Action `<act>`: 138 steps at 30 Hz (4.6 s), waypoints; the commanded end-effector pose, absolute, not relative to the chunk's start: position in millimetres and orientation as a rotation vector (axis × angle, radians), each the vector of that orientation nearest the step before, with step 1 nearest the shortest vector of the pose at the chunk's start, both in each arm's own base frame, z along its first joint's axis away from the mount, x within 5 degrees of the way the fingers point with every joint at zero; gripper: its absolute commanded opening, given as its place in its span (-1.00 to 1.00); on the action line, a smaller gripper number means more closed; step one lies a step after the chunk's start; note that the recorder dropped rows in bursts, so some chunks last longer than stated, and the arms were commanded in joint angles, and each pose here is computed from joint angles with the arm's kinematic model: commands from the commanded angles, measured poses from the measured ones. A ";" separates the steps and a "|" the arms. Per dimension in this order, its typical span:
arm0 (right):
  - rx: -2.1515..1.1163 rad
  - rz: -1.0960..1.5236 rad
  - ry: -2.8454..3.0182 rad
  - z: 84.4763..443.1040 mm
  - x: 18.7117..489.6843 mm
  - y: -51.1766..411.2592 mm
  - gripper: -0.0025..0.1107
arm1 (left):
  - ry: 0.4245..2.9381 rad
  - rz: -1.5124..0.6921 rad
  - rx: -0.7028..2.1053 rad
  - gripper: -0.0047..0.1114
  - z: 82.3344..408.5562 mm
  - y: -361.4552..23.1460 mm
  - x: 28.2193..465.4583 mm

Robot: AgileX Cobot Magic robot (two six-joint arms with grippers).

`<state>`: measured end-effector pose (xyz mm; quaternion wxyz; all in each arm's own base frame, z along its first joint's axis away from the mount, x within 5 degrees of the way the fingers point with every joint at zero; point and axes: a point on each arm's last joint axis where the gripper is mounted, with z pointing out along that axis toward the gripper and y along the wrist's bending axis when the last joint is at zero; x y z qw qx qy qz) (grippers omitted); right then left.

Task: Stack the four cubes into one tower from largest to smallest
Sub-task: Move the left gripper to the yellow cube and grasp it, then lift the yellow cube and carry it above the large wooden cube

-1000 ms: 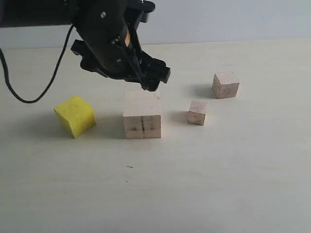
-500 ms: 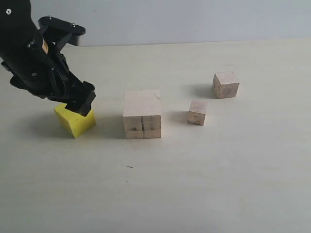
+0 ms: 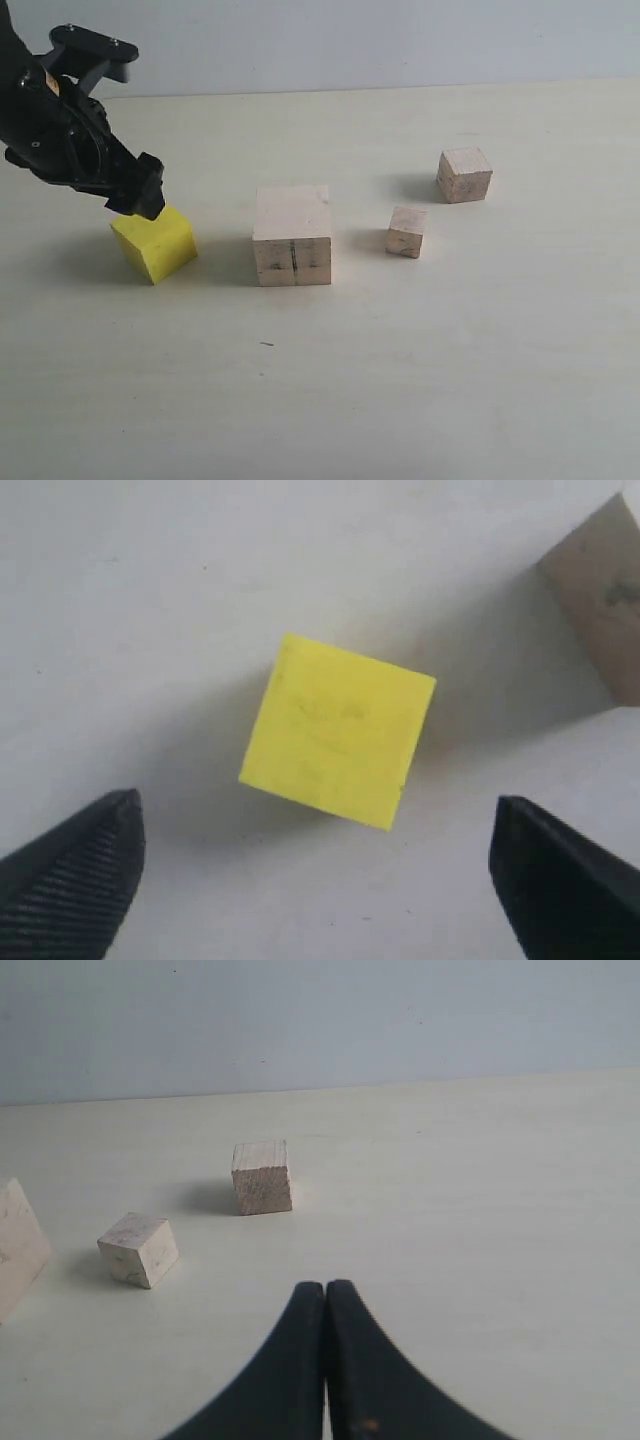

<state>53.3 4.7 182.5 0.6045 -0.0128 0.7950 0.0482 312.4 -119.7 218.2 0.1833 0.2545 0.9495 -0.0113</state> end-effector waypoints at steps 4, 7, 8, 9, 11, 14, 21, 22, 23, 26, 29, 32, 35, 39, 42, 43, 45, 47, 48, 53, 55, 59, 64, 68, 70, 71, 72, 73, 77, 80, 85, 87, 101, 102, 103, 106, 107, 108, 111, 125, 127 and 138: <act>-0.026 0.110 1.829 182.1 53.3 4.5 -0.96 | 2.737 -0.118 0.758 0.61 186.0 -125.2 330.6; -0.026 0.110 1.829 182.1 53.3 4.5 -0.96 | 2.734 -0.115 0.762 0.61 179.3 -126.9 335.6; -0.026 0.110 1.829 182.1 53.3 4.5 -0.96 | 2.731 -0.114 0.764 0.61 178.0 -127.3 336.8; -0.026 0.110 1.829 182.1 53.3 4.5 -0.96 | 2.732 -0.113 0.767 0.61 175.6 -127.5 337.5; -0.026 0.110 1.829 182.1 53.3 4.5 -0.96 | 2.721 -0.108 0.790 0.61 171.7 -128.1 339.5; -0.026 0.110 1.829 182.1 53.3 4.5 -0.96 | 2.716 -0.104 0.802 0.61 166.8 -128.7 341.4; -0.026 0.110 1.829 182.1 53.3 4.5 -0.96 | 2.688 -0.089 0.881 0.61 158.9 -129.6 344.4; -0.026 0.110 1.829 182.1 53.3 4.5 -0.96 | 2.684 -0.087 0.891 0.61 157.7 -129.8 344.9; -0.026 0.110 1.829 182.1 53.3 4.5 -0.96 | 2.681 -0.085 0.899 0.61 156.8 -129.9 345.2; -0.026 0.110 1.829 182.1 53.3 4.5 -0.96 | 2.671 -0.079 0.926 0.61 152.4 -130.3 346.6; -0.026 0.110 1.829 182.1 53.3 4.5 -0.96 | 2.668 -0.073 0.963 0.61 148.2 -130.4 347.1; -0.026 0.110 1.829 182.1 53.3 4.5 -0.96 | 2.678 -0.072 0.976 0.61 143.0 -130.5 347.4; -0.026 0.110 1.829 182.1 53.3 4.5 -0.96 | 2.689 -0.070 0.998 0.61 136.7 -130.6 347.5; -0.026 0.110 1.829 182.1 53.3 4.5 -0.96 | 2.694 -0.070 1.003 0.47 133.7 -130.7 347.7; -0.026 0.110 1.829 182.1 53.3 4.5 -0.96 | 2.692 -0.070 1.002 0.13 133.7 -130.7 347.9; -0.026 0.110 1.829 182.1 53.3 4.5 -0.96 | 2.694 -0.070 0.999 -0.02 133.7 -130.7 347.9; -0.026 0.110 1.829 182.1 53.3 4.5 -0.96 | 2.700 -0.073 0.982 -0.35 133.7 -130.7 347.9; -0.026 0.110 1.829 182.1 53.3 4.5 -0.96 | 2.710 -0.076 0.957 -0.73 134.5 -130.7 347.7; -0.026 0.110 1.829 182.1 53.3 4.5 -0.96 | 2.717 -0.081 0.934 -0.91 137.5 -130.4 347.0; -0.026 0.110 1.829 182.1 53.3 4.5 -0.96 | 2.715 -0.107 0.772 -0.90 161.5 -129.6 344.3; -0.026 0.110 1.829 182.1 53.3 4.5 -0.96 | 2.713 -0.123 0.685 -0.90 171.9 -129.1 342.9; -0.026 0.110 1.829 182.1 53.3 4.5 -0.96 | 2.701 -0.167 0.518 -0.90 204.3 -127.5 333.4; -0.026 0.110 1.829 182.1 53.3 4.5 -0.96 | 2.662 -0.222 0.403 -0.90 239.6 -130.2 317.6; -0.026 0.110 1.829 182.1 53.3 4.5 -0.96 | 2.643 -0.258 0.447 -0.90 248.4 -152.2 304.2; -0.026 0.110 1.829 182.1 53.3 4.5 -0.96 | 2.636 -0.275 0.459 -0.90 250.9 -163.4 299.8; -0.026 0.110 1.829 182.1 53.3 4.5 -0.96 | 2.631 -0.285 0.462 -0.90 252.6 -169.6 298.2; -0.026 0.110 1.829 182.1 53.3 4.5 -0.96 | 2.625 -0.290 0.468 -0.90 254.4 -175.4 296.9; -0.026 0.110 1.829 182.1 53.3 4.5 -0.96 | 2.617 -0.302 0.467 -0.90 257.1 -181.7 296.4; -0.026 0.110 1.829 182.1 53.3 4.5 -0.96 | 2.598 -0.352 0.480 -0.90 271.2 -209.8 297.7; -0.026 0.110 1.829 182.1 53.3 4.5 -0.96 | 2.608 -0.364 0.516 -0.90 275.3 -227.7 299.2; -0.026 0.110 1.829 182.1 53.3 4.5 -0.96 | 2.657 -0.277 0.500 -0.90 272.1 -247.1 305.9; -0.026 0.110 1.829 182.1 53.3 4.5 -0.96 | 2.679 -0.171 0.481 -0.90 269.2 -250.4 310.3; -0.026 0.110 1.829 182.1 53.3 4.5 -0.96 | 2.817 -0.160 0.267 -0.90 245.1 -269.3 324.5; -0.026 0.110 1.829 182.1 53.3 4.5 -0.96 | 2.822 -0.159 0.255 -0.90 243.2 -269.6 324.9; -0.026 0.110 1.829 182.1 53.3 4.5 -0.96 | 2.826 -0.160 0.233 -0.90 243.2 -269.5 324.7; -0.026 0.110 1.829 182.1 53.3 4.5 -0.96 | 2.836 -0.155 0.201 -0.90 243.0 -270.7 322.7; -0.026 0.110 1.829 182.1 53.3 4.5 -0.96 | 2.837 -0.157 0.193 -0.90 243.0 -271.6 321.9; -0.026 0.110 1.829 182.1 53.3 4.5 -0.96 | 2.839 -0.162 0.179 -0.90 243.0 -273.5 320.3; -0.026 0.110 1.829 182.1 53.3 4.5 -0.96 | 2.841 -0.151 0.163 -0.90 239.7 -278.9 317.0; -0.026 0.110 1.829 182.1 53.3 4.5 -0.96 | 2.848 -0.089 0.104 -0.90 214.9 -295.6 313.0; -0.026 0.110 1.829 182.1 53.3 4.5 -0.96 | 2.855 -0.080 0.105 -0.90 211.0 -296.2 313.6; -0.026 0.110 1.829 182.1 53.3 4.5 -0.96 | 2.800 -0.109 0.082 -0.90 226.3 -300.5 320.8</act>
